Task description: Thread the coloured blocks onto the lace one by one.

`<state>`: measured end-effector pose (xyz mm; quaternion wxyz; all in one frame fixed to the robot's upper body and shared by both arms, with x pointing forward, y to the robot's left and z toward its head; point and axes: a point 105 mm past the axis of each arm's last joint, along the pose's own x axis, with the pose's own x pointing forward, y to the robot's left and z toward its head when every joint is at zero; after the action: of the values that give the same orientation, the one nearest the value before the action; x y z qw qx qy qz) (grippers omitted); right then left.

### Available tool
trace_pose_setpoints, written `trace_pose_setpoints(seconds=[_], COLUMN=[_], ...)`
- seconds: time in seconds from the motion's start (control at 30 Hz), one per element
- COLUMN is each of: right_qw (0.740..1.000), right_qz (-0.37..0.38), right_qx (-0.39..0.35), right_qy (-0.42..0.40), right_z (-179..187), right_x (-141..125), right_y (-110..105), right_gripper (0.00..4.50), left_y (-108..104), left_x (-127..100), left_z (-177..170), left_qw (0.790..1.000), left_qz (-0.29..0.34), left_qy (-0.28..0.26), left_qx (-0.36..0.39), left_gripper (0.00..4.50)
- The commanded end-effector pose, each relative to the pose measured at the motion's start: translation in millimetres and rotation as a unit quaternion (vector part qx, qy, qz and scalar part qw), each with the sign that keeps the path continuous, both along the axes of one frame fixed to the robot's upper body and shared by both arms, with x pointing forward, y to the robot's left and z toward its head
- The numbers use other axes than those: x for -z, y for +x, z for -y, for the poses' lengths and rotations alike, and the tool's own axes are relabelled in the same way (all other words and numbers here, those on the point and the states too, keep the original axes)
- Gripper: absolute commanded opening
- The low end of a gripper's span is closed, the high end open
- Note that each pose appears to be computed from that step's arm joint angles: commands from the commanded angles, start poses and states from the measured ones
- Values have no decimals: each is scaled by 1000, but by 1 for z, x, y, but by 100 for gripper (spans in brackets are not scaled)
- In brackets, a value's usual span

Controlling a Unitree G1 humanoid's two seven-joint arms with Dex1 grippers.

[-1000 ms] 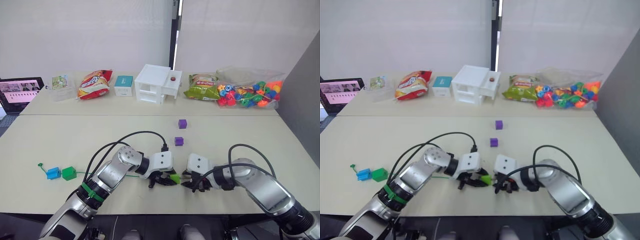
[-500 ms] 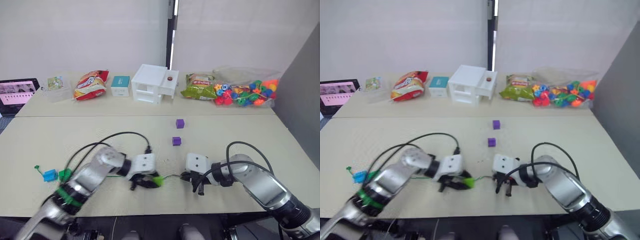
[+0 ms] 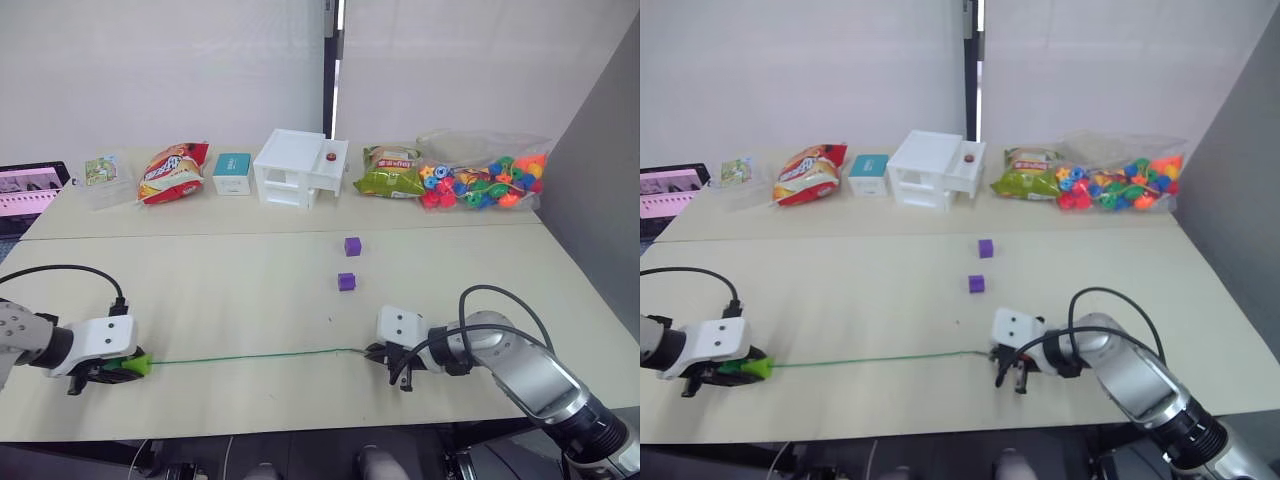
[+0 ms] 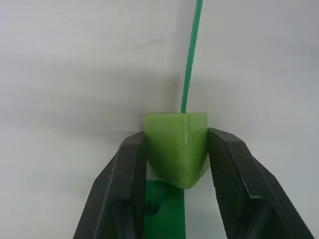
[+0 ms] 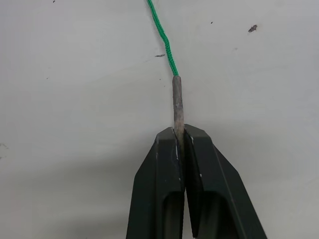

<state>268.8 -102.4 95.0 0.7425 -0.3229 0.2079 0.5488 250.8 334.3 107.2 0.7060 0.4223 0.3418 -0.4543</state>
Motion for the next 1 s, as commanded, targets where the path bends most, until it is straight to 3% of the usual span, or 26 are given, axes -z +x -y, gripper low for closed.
trace_pose_setpoints(seconds=[0.03,0.13,0.2,0.37,0.43,0.53,0.63,0.87,1.0], right_qw=[1000,1000,1000,1000,1000,1000,999,999,999], right_qz=[2,2,2,1,3,7,12,18,21], right_qx=[-6,-9,-11,-20,-25,-27,-30,-40,-40], right_qy=[-4,-3,-3,2,4,4,6,-3,-6], right_z=[1,-1,-1,-6,-11,-18,-27,-36,-38], right_x=[-4,-5,-5,-9,-10,-11,-14,-16,-18], right_y=[0,1,1,0,0,3,5,8,9], right_gripper=[0,0,0,0,0,0,0,0,0], left_y=[-1,6,12,19,21,20,14,33,37], left_x=[10,4,-8,-41,-57,-71,-64,-30,-12], left_z=[-17,-1,12,39,65,106,158,243,256], left_qw=[999,1000,997,993,986,972,958,941,942], left_qz=[1,17,34,41,37,26,12,32,27], left_qy=[30,-14,-58,-114,-160,-230,-269,-299,-287], left_qx=[-27,-21,-28,-14,5,40,96,152,170], left_gripper=[132,132,234,395,448,448,448,448,448])
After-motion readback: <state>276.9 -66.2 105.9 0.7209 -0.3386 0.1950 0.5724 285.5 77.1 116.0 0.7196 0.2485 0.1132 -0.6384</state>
